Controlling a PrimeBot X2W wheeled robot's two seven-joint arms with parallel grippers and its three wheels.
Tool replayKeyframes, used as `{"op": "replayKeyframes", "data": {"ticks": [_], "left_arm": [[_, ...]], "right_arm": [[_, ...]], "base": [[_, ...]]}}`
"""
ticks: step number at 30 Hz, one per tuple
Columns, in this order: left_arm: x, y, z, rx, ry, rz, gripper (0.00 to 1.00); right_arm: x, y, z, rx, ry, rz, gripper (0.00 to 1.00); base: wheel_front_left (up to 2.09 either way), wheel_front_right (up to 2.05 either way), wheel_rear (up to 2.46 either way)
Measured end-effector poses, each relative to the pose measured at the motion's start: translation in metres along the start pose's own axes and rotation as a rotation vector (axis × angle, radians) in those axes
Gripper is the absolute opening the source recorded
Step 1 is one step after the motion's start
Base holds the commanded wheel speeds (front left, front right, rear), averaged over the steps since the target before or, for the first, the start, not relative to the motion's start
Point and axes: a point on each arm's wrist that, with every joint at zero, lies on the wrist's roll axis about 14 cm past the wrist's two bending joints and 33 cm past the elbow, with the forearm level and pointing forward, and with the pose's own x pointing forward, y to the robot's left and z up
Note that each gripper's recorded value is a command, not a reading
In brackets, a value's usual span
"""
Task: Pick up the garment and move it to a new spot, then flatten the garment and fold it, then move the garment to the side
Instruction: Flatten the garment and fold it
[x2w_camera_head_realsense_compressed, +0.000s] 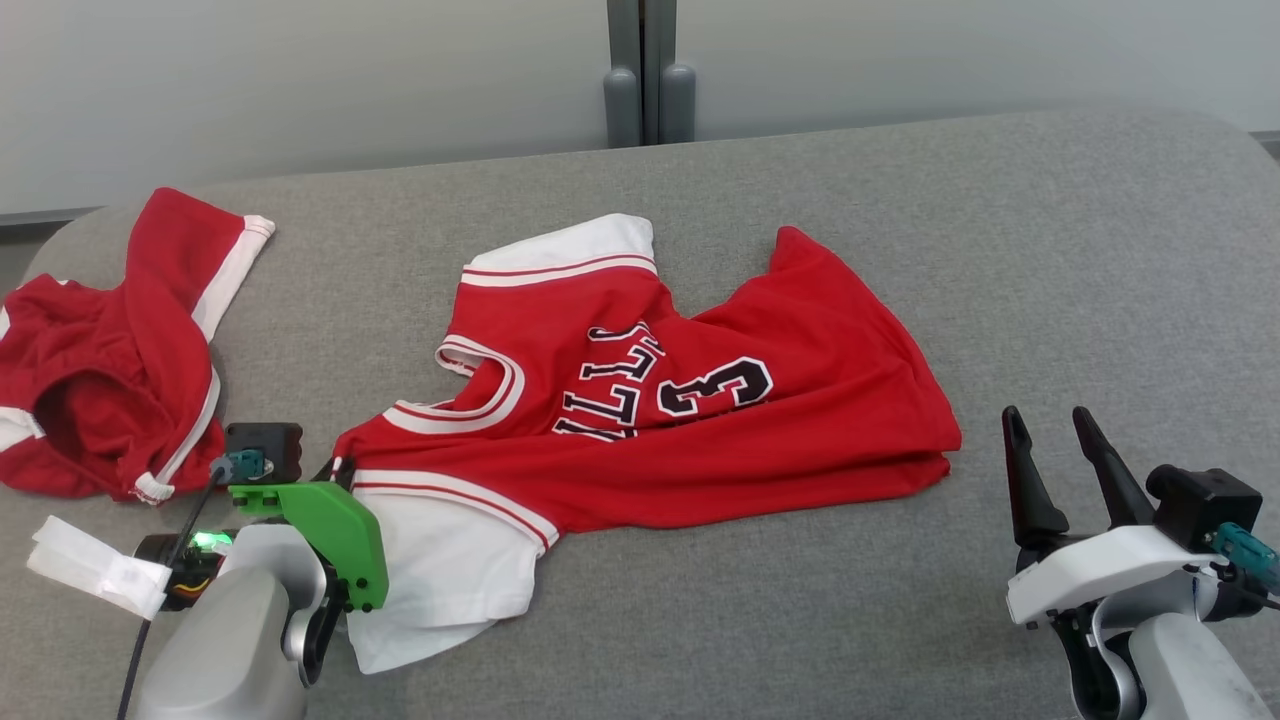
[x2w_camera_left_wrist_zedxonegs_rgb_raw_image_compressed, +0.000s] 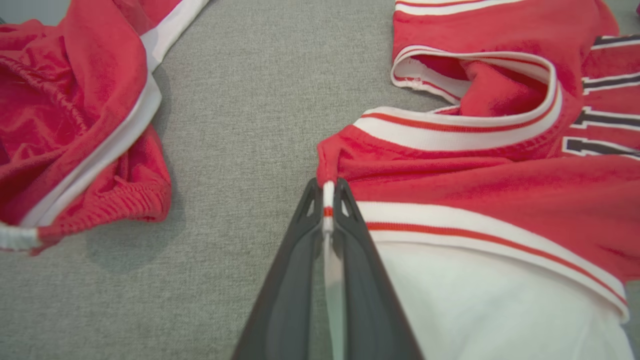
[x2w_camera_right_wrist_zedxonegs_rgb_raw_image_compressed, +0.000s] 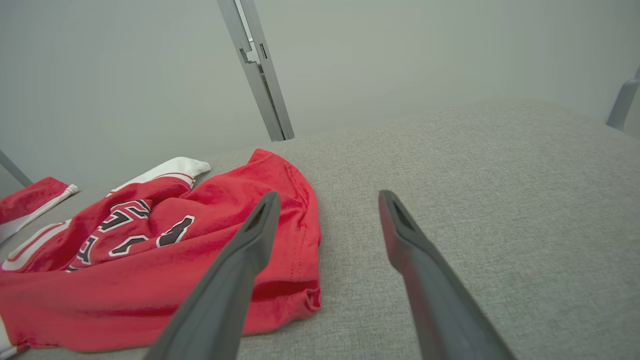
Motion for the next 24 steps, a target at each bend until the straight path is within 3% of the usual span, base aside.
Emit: {"op": "replayKeyframes", "data": {"ticks": [1,2,6,13,18,24], "left_arm": [[0.001,0.001,-0.002,0.0,0.003,0.007,0.86],[0.002,0.001,-0.004,0.003,0.008,0.009,1.0],[0.003,0.003,-0.001,0.009,-0.021,0.019,1.0],[-0.007,0.021,0.049,-0.024,-0.284,0.072,1.0],[-0.036,0.043,0.075,-0.045,-0.438,0.123,1.0],[-0.091,0.04,0.088,-0.072,-0.619,0.138,1.0]], "right_arm": [[0.0,0.001,0.0,0.0,0.0,0.002,1.0],[0.001,0.001,0.001,-0.001,-0.002,0.004,1.0],[0.0,0.0,0.003,-0.004,-0.007,0.002,1.0],[0.001,0.003,0.012,-0.006,-0.032,0.013,1.0],[-0.005,0.006,0.011,-0.001,-0.032,0.017,1.0],[-0.01,0.019,0.014,-0.003,-0.043,0.053,1.0]], "base": [[0.0,0.0,0.0],[0.0,0.0,0.0],[0.0,0.0,0.0],[0.0,0.0,0.0],[0.0,0.0,0.0],[0.0,0.0,0.0]]}}
